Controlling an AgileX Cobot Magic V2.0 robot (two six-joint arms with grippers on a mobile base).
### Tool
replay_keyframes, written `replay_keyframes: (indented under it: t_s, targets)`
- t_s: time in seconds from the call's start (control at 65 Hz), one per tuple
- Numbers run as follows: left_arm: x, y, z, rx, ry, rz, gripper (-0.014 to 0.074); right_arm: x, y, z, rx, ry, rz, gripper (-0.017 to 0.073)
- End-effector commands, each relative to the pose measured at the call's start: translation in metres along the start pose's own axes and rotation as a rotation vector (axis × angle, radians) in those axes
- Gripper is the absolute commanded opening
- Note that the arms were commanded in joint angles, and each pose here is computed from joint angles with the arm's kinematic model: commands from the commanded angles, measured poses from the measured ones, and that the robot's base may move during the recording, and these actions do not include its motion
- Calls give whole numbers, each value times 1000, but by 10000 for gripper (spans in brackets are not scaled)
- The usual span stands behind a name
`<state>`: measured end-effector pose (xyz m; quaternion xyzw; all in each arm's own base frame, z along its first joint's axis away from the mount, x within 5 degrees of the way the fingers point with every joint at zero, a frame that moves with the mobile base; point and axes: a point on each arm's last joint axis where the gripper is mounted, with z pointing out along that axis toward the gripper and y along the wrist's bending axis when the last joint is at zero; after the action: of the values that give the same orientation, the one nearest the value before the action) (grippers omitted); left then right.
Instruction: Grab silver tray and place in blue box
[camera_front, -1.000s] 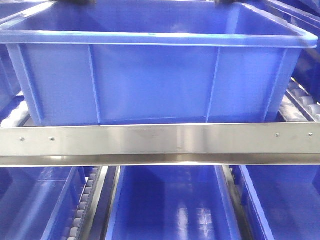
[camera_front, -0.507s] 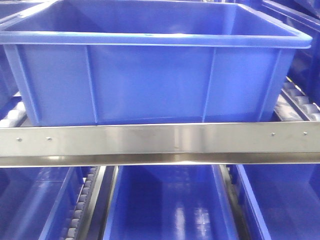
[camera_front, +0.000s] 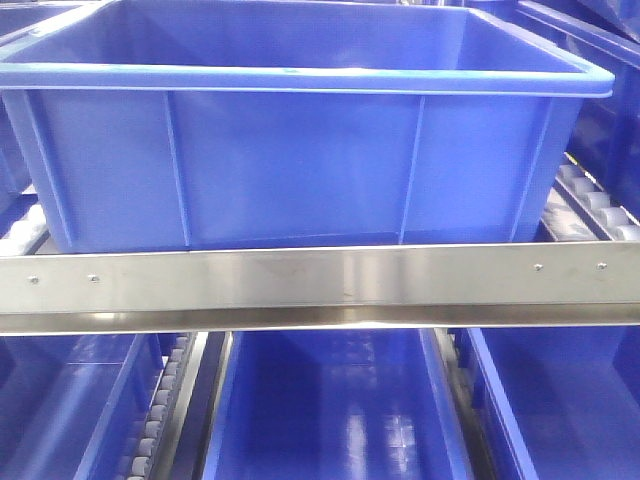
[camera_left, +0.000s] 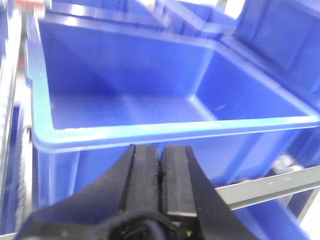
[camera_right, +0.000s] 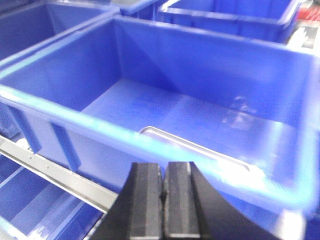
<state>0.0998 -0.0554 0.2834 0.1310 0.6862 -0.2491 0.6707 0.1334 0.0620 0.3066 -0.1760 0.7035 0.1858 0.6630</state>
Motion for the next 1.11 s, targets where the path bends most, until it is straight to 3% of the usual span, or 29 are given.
replay_keyframes:
  t_s: [0.0, 0.123, 0.63, 0.707, 0.83, 0.923, 1.03, 1.092]
  targets:
    - [-8, -9, -8, 87, -95, -3, -98, -12, 6, -17, -25, -99, -26, 49]
    - [-4, -14, -14, 146, -130, -2, -98, -17, 10, -35, -27, -175, -44, 49]
    - [0, -14, -14, 147, -117, 12, -98, -17, 10, -39, -17, -186, -46, 49]
    - [0, -14, -14, 147, -117, 12, -98, -14, 2, -43, 75, -161, -19, 49]
    - [0, -14, -14, 147, -117, 12, -98, 8, -11, -58, 250, -83, -58, 49]
    - [0, -14, -14, 147, -117, 12, -98, 28, -13, -70, 298, -21, -36, 49]
    - [0, -14, -14, 147, -117, 12, -98, 44, -12, -80, 316, 28, -108, 49]
    - [0, -14, -14, 147, -117, 12, -98, 51, -13, -82, 335, 27, -93, 49]
